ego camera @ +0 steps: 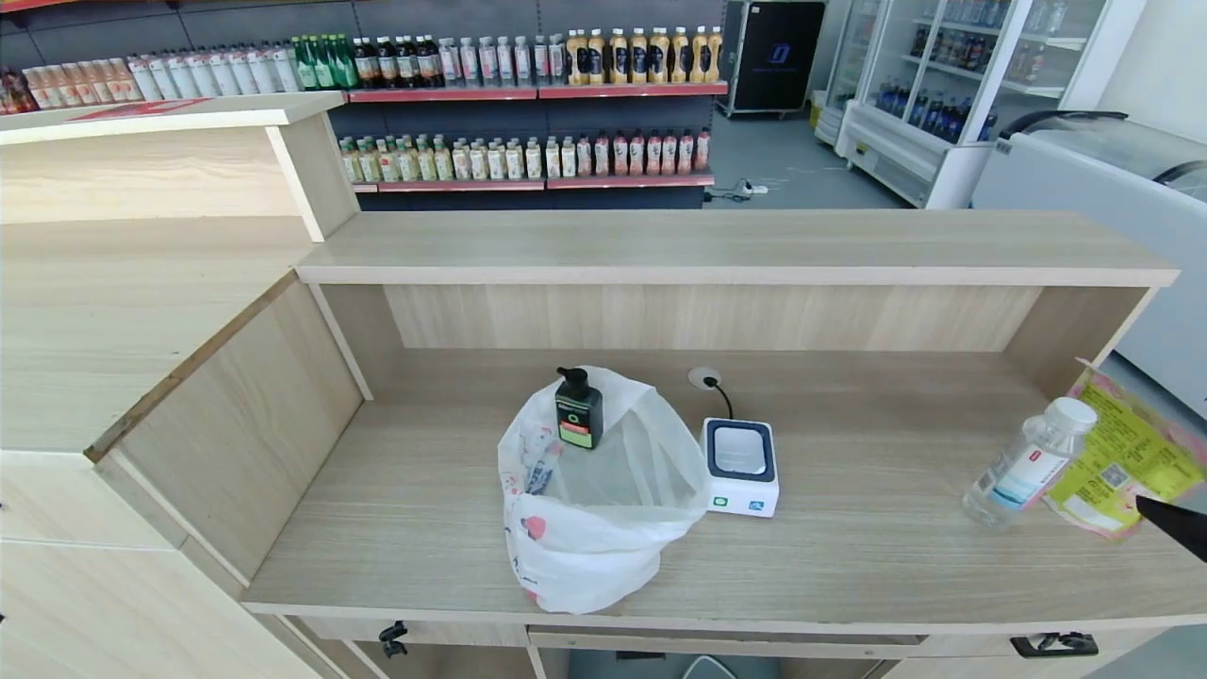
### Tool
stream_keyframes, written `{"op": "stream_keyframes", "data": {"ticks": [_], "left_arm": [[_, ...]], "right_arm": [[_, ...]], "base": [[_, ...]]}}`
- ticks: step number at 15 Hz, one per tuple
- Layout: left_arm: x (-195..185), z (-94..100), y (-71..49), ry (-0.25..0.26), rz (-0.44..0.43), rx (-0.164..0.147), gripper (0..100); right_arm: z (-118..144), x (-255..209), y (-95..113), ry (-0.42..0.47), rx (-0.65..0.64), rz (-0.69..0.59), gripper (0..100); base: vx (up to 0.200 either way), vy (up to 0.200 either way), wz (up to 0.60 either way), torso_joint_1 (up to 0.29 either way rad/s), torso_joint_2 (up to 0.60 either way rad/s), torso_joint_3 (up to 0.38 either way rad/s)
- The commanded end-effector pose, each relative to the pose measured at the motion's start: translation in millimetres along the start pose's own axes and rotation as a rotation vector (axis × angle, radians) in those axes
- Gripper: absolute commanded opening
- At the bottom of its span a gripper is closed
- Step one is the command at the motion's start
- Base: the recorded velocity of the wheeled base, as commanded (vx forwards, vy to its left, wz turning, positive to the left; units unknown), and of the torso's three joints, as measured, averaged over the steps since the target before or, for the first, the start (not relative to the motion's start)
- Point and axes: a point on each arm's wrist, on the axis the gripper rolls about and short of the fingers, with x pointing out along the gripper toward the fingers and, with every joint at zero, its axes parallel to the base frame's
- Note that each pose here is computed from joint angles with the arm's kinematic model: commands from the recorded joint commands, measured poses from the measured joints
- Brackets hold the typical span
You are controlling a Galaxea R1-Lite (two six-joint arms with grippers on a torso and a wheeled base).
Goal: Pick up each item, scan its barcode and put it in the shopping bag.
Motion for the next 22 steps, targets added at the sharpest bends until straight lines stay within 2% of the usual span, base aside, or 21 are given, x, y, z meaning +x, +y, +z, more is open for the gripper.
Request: {"op": "stream_keyframes", "data": {"ticks": [1, 4, 11, 15, 18, 22], "left_arm": [[0, 0.0, 0.0, 0.001, -0.001, -0.001, 100], [0, 0.0, 0.0, 0.001, -0.001, -0.001, 100], [0, 0.0, 0.0, 0.001, -0.001, -0.001, 100], [0, 0.0, 0.0, 0.001, -0.001, 0.007, 100], [0, 0.0, 0.0, 0.001, -0.001, 0.005, 100], [0, 0.0, 0.0, 0.001, -0.001, 0.002, 100]], "right_arm": [[4, -9, 2, -0.035, 0.006, -0.021, 100], [13, -33, 5, -0.100, 0.106, -0.070, 100], [18, -37, 4, -0.075, 0.149, -0.045, 100], [8, -32, 8, -0.060, 0.189, -0.040, 100], [-1, -13, 5, -0.105, 0.174, -0.068, 100], [-6, 19, -13, -0.143, 0.169, -0.128, 100]], "base": [[0.000, 0.000, 0.00, 0.000, 0.00, 0.000], [0.000, 0.000, 0.00, 0.000, 0.00, 0.000], [0.000, 0.000, 0.00, 0.000, 0.00, 0.000], [0.000, 0.000, 0.00, 0.000, 0.00, 0.000], [-0.200, 0.000, 0.00, 0.002, 0.00, 0.002], [-0.150, 0.000, 0.00, -0.005, 0.00, 0.002]]}}
